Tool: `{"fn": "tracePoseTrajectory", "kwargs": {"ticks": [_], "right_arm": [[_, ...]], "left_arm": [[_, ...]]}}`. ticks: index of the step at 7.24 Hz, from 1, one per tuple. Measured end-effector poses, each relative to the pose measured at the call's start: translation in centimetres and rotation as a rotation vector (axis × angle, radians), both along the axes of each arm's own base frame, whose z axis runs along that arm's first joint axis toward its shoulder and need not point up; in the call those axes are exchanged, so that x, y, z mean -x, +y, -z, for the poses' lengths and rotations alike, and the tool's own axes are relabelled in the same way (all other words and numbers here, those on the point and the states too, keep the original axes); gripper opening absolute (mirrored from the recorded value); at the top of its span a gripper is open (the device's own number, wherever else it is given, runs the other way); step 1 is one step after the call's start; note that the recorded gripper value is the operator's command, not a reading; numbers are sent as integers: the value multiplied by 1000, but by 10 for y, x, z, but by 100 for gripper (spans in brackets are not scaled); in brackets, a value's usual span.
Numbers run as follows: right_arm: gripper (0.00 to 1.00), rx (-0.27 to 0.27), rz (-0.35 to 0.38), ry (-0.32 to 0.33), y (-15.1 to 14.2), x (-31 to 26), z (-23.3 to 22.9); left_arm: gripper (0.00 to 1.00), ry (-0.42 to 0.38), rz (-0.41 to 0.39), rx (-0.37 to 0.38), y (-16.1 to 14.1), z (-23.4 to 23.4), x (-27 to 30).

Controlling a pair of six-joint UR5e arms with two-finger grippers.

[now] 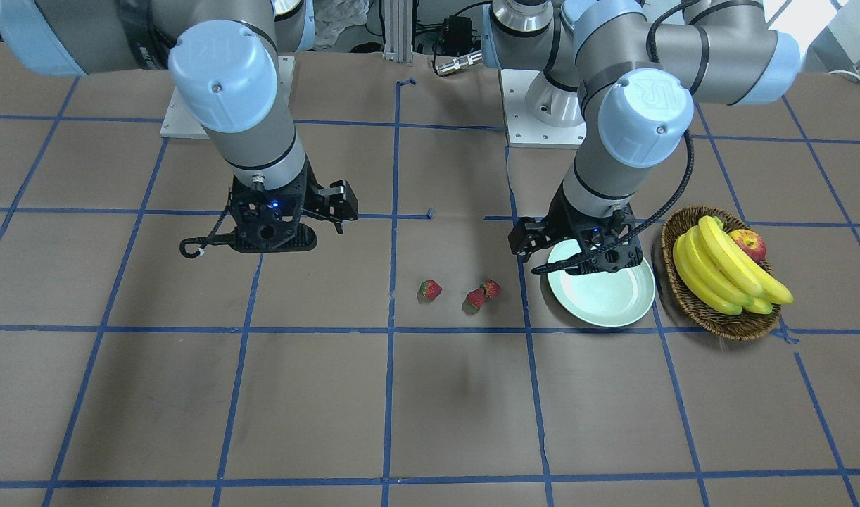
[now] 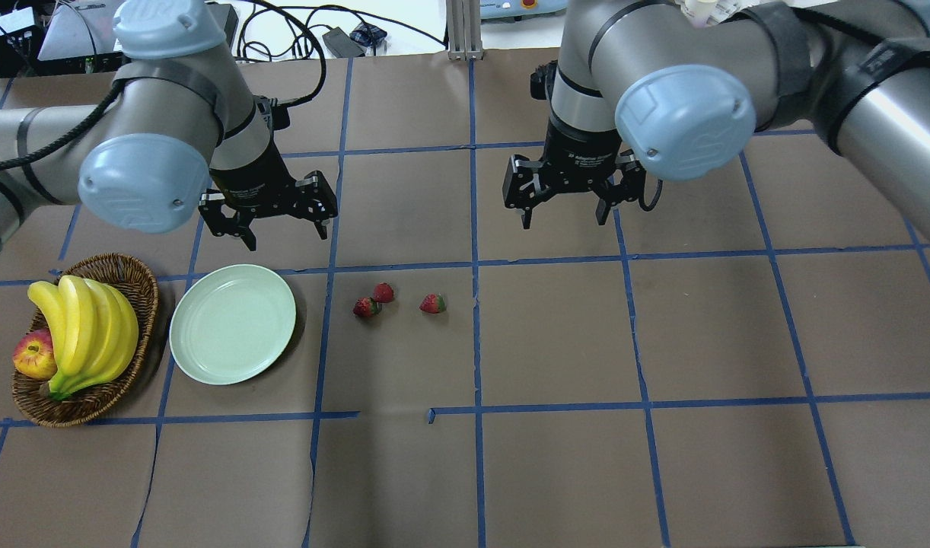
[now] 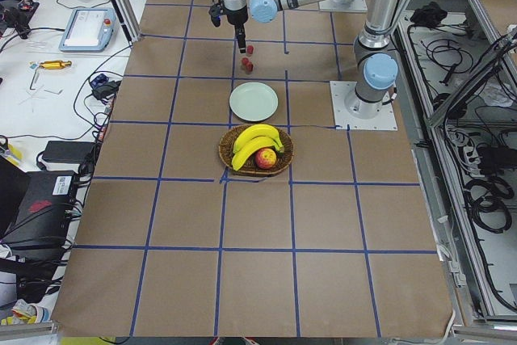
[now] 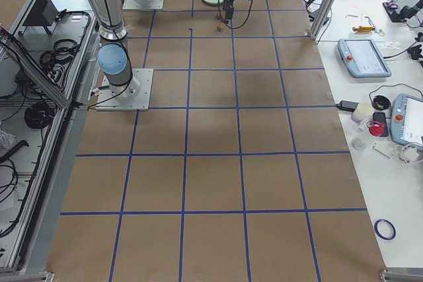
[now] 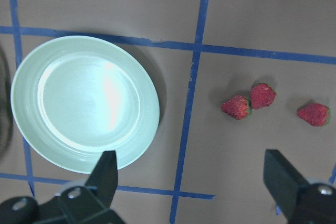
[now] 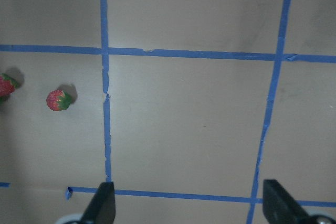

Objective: Collect all strawberries into plate
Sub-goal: 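Lower the left gripper onto a strawberry and close on it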

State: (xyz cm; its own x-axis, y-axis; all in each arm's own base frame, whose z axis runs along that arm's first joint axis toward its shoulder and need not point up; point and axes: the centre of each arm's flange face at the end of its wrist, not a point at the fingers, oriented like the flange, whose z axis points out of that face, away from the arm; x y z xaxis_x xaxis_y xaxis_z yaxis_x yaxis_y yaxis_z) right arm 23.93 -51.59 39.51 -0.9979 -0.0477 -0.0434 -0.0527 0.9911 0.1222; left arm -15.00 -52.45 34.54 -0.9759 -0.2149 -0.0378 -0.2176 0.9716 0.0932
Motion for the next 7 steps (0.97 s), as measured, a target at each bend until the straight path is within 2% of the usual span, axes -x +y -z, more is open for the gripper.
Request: {"fn": "tracePoseTrajectory", "kwargs": {"ticks": [1, 2, 4, 7], "right_arm": [[100, 2, -12, 21, 4, 10, -8], [100, -6, -25, 34, 8, 19, -15], [100, -33, -43, 40, 16, 42, -28], [100, -55, -59, 37, 22, 57, -34]], "left_arm": [[100, -5, -51, -1, -3, 9, 9], [100, -4, -34, -14, -5, 21, 18], [100, 44, 184, -64, -11, 54, 35], [100, 165, 497, -93, -19, 87, 48]]}}
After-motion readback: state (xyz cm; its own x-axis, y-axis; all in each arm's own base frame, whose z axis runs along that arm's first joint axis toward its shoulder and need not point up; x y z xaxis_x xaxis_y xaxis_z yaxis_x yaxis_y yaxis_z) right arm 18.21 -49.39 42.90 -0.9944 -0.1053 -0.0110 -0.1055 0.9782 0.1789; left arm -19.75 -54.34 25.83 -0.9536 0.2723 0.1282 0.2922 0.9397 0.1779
